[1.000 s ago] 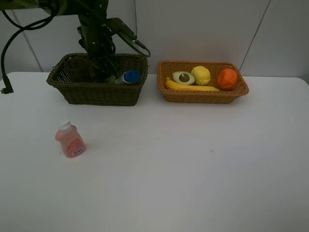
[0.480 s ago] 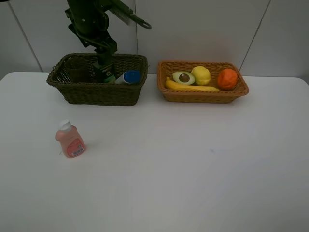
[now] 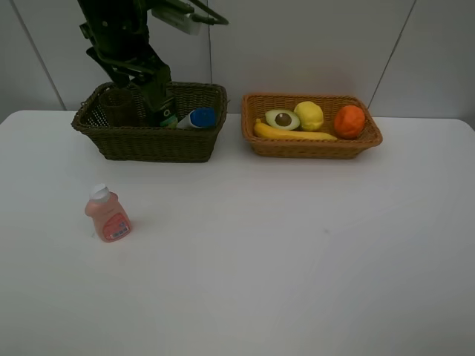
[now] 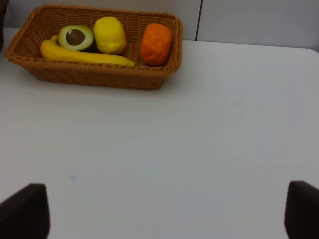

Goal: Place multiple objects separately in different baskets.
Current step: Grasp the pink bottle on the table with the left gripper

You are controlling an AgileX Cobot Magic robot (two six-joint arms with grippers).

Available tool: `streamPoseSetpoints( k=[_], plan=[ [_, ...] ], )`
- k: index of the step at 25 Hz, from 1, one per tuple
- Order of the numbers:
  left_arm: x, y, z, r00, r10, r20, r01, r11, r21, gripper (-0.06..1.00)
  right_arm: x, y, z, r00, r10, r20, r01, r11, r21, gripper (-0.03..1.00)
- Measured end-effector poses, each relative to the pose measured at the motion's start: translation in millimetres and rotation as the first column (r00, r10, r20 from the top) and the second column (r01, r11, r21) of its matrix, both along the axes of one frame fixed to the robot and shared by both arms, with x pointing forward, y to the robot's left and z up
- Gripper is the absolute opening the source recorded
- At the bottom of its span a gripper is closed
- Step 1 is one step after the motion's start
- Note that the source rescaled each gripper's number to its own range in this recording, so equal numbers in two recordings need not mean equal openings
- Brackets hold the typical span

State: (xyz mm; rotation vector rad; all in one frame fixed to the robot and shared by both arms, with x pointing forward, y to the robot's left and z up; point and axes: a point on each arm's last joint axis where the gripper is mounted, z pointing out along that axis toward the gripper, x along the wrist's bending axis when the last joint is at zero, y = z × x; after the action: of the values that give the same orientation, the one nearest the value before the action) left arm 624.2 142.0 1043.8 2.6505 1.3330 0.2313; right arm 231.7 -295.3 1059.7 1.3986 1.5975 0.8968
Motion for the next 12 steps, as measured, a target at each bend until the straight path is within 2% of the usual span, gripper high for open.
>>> streamPoseSetpoints(
  k=[6,12],
  plan=[
    [-45.1,17.8,7.7,0.999,0.002,-0.05,-0.001,1.0,0.01,1.0,0.0,0.0,0.0,1.0,0.0,0.0,0.0,1.0,0.0,1.0],
    [-87.9,34.9,3.4,0.994,0.005,-0.11,-0.002,1.0,0.026,1.0,0.0,0.0,0.0,1.0,0.0,0.0,0.0,1.0,0.0,1.0]
  ],
)
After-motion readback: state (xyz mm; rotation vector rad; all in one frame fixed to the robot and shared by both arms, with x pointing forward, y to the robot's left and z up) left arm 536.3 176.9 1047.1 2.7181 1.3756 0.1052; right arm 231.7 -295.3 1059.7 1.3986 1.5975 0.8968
